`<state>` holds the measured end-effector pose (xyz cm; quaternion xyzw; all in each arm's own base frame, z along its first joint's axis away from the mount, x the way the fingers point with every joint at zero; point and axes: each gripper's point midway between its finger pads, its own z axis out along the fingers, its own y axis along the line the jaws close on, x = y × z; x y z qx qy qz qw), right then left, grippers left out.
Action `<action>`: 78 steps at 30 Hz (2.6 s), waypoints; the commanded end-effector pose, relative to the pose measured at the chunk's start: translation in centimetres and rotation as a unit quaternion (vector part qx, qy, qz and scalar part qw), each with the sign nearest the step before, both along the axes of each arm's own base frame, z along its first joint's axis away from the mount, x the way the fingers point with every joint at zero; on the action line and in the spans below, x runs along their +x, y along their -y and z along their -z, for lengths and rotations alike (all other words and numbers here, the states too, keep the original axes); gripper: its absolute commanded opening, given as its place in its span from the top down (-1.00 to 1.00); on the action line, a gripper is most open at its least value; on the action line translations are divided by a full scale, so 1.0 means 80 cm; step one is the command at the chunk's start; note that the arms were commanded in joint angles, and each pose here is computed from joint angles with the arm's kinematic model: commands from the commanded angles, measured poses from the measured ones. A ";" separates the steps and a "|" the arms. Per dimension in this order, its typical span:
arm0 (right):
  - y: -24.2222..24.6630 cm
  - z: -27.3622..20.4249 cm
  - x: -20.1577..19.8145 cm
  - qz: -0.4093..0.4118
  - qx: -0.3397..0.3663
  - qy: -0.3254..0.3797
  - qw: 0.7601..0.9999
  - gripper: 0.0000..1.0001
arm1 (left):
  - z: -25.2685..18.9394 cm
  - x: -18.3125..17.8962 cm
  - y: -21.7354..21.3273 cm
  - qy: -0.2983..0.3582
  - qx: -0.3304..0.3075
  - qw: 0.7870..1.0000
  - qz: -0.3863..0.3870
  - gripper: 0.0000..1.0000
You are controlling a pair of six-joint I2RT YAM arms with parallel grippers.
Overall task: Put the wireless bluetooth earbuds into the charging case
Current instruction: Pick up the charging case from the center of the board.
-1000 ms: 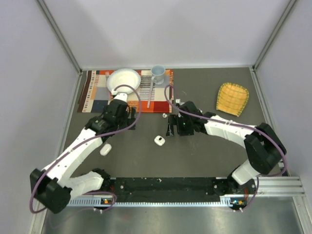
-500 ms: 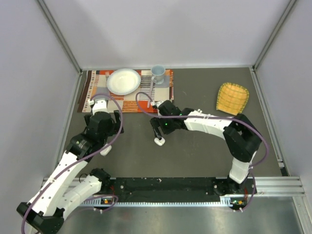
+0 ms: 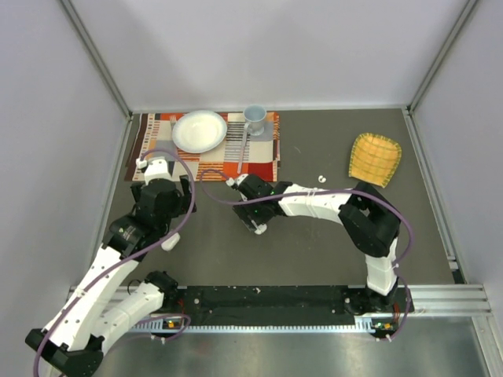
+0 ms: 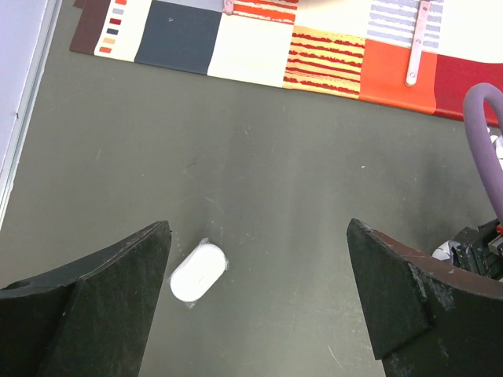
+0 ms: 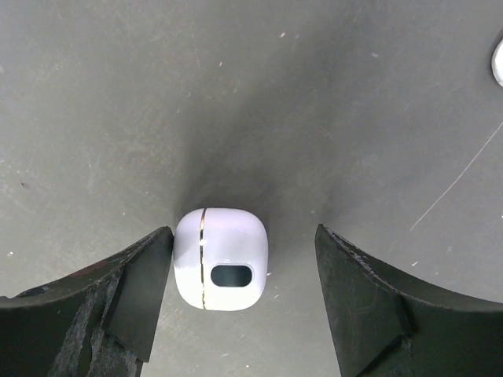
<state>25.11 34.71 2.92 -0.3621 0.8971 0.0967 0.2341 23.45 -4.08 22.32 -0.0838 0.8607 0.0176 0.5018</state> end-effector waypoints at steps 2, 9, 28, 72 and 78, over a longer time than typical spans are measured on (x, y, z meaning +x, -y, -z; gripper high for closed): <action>-0.022 -0.012 0.011 -0.010 0.015 0.013 1.000 -0.43 | -0.019 0.009 0.000 0.023 -0.006 1.000 -0.007 -0.98; -0.020 0.000 0.010 0.019 0.006 -0.005 1.000 -0.25 | -0.013 0.013 0.003 0.012 0.002 1.000 -0.002 -0.98; -0.012 0.021 -0.023 0.147 0.009 -0.098 0.984 -0.20 | -0.011 0.019 0.003 0.013 0.005 1.000 -0.009 -0.98; 0.011 -0.094 0.049 0.255 0.147 -0.060 0.954 0.88 | -0.020 0.018 0.035 0.054 -0.063 0.995 0.047 -0.98; 0.014 -0.189 0.071 0.301 0.275 -0.032 0.913 0.88 | -0.029 0.025 0.090 0.116 -0.122 0.973 0.158 -0.98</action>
